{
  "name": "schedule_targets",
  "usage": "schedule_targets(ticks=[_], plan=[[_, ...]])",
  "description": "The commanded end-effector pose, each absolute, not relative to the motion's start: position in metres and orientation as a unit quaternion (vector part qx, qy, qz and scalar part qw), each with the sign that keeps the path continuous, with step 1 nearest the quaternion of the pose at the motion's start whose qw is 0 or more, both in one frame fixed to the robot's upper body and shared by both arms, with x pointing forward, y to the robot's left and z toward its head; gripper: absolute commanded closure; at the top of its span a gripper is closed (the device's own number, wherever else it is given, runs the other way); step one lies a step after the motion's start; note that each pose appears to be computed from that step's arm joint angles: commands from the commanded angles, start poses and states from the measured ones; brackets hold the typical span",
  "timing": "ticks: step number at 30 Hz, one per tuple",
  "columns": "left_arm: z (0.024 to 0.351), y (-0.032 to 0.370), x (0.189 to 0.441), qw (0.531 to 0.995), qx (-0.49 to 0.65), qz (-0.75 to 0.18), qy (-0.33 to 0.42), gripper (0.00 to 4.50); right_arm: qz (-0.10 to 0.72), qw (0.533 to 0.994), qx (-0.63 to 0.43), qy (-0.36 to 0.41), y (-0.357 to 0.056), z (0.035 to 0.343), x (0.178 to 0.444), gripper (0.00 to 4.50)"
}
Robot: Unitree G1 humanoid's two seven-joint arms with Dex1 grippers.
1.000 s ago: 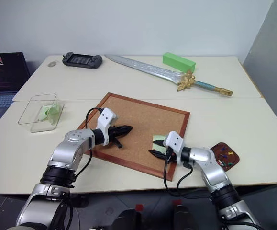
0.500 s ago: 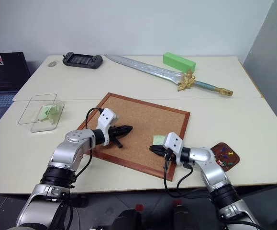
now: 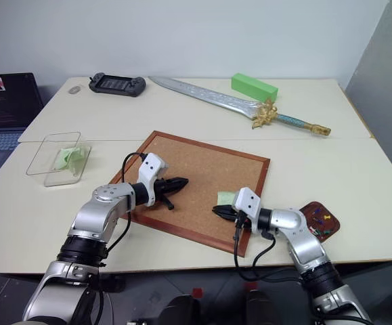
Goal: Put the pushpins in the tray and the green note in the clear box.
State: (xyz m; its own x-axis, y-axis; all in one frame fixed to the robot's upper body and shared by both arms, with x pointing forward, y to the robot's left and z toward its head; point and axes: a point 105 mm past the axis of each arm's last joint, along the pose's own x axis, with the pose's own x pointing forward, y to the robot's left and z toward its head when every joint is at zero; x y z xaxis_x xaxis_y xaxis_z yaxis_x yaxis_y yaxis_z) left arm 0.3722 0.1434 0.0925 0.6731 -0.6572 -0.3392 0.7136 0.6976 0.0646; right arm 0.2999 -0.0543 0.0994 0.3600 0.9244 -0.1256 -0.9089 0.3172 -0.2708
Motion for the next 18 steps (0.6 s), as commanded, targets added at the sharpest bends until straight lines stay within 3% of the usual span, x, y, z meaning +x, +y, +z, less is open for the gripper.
schedule_targets(ticks=[1,7,10,13,18], plan=[[0.079,0.148,0.368,0.908,0.095,-0.37,0.173,4.5,0.558,0.813,-0.158,-0.054,-0.061,0.117,0.301,4.47],[0.083,0.145,0.369,0.908,0.099,-0.374,0.162,4.5,0.549,0.813,-0.184,-0.063,-0.066,0.124,0.304,4.47],[0.102,0.136,0.369,0.912,0.031,-0.384,0.138,4.5,0.542,0.809,-0.216,-0.075,-0.07,0.13,0.307,4.47],[0.13,0.126,0.359,0.89,-0.082,-0.427,0.135,4.04,0.538,0.793,-0.271,-0.086,-0.072,0.133,0.309,4.5],[0.16,0.127,0.349,0.866,-0.169,-0.448,0.143,3.04,0.531,0.769,-0.337,-0.109,-0.076,0.139,0.311,4.5]])
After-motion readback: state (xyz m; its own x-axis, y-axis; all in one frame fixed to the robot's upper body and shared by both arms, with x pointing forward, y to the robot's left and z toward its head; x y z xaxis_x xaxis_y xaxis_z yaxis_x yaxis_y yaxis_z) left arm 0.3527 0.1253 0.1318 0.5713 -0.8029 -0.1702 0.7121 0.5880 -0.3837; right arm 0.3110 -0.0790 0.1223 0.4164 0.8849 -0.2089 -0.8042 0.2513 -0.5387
